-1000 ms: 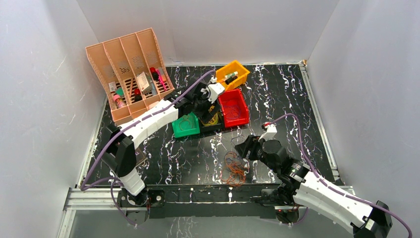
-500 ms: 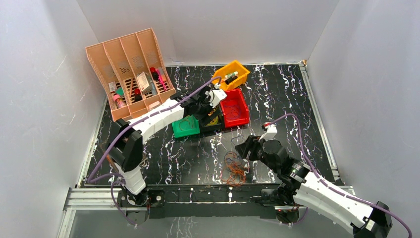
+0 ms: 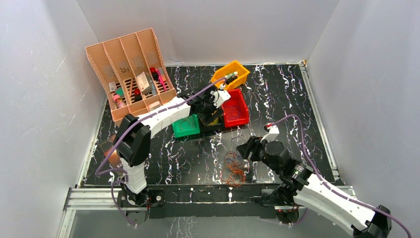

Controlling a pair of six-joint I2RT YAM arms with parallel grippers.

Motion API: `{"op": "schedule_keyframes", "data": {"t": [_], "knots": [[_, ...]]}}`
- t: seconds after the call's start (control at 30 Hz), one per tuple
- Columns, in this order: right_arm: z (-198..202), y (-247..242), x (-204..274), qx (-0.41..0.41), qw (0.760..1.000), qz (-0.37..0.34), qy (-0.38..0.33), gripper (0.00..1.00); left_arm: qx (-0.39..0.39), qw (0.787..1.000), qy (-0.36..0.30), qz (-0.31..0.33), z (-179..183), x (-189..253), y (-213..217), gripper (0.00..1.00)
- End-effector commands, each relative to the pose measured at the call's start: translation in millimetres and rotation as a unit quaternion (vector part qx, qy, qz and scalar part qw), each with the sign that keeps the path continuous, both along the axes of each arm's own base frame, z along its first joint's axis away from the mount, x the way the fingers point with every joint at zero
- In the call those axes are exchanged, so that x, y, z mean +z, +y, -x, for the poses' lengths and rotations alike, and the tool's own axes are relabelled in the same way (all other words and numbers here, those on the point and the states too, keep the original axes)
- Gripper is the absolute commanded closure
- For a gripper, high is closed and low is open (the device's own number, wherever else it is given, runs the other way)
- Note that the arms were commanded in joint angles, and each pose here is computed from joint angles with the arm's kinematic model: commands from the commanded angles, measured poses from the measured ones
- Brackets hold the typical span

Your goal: Untangle the cables

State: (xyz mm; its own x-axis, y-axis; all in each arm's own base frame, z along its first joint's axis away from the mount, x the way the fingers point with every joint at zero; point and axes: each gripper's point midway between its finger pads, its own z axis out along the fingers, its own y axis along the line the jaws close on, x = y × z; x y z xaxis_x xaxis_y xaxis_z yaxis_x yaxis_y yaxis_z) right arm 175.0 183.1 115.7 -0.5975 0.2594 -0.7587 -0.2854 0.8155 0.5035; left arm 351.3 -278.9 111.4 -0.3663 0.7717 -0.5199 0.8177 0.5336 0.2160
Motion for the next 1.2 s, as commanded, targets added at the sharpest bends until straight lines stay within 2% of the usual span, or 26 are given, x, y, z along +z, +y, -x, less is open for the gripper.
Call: {"op": "schedule_keyframes", "data": {"t": [0.0,0.17,0.47,0.67,0.83,1.07,1.17], "knots": [[-5,-2,18,-0.011,1.000,-0.013,-0.022,0.31,0.002,1.000,-0.026,-0.002,-12,14,-6,0.31],[-4,-4,20,-0.014,1.000,-0.012,-0.025,0.31,0.013,0.999,-0.041,-0.010,-23,13,-5,0.32],[-3,-5,20,-0.012,1.000,-0.010,-0.025,0.31,0.033,0.998,-0.055,-0.027,-40,0,-6,0.42],[-3,-5,20,-0.011,1.000,-0.009,-0.026,0.31,0.044,0.997,-0.059,-0.019,-50,4,-7,0.42],[-3,-5,21,-0.011,0.999,-0.012,-0.027,0.31,0.025,0.998,-0.048,0.014,-37,20,-12,0.33],[-3,-4,21,-0.012,0.999,-0.014,-0.027,0.31,-0.002,0.998,-0.040,0.058,-7,52,-9,0.31],[-4,-4,19,-0.011,0.999,-0.014,-0.026,0.31,-0.025,0.998,-0.027,0.059,5,50,-7,0.30]]}}
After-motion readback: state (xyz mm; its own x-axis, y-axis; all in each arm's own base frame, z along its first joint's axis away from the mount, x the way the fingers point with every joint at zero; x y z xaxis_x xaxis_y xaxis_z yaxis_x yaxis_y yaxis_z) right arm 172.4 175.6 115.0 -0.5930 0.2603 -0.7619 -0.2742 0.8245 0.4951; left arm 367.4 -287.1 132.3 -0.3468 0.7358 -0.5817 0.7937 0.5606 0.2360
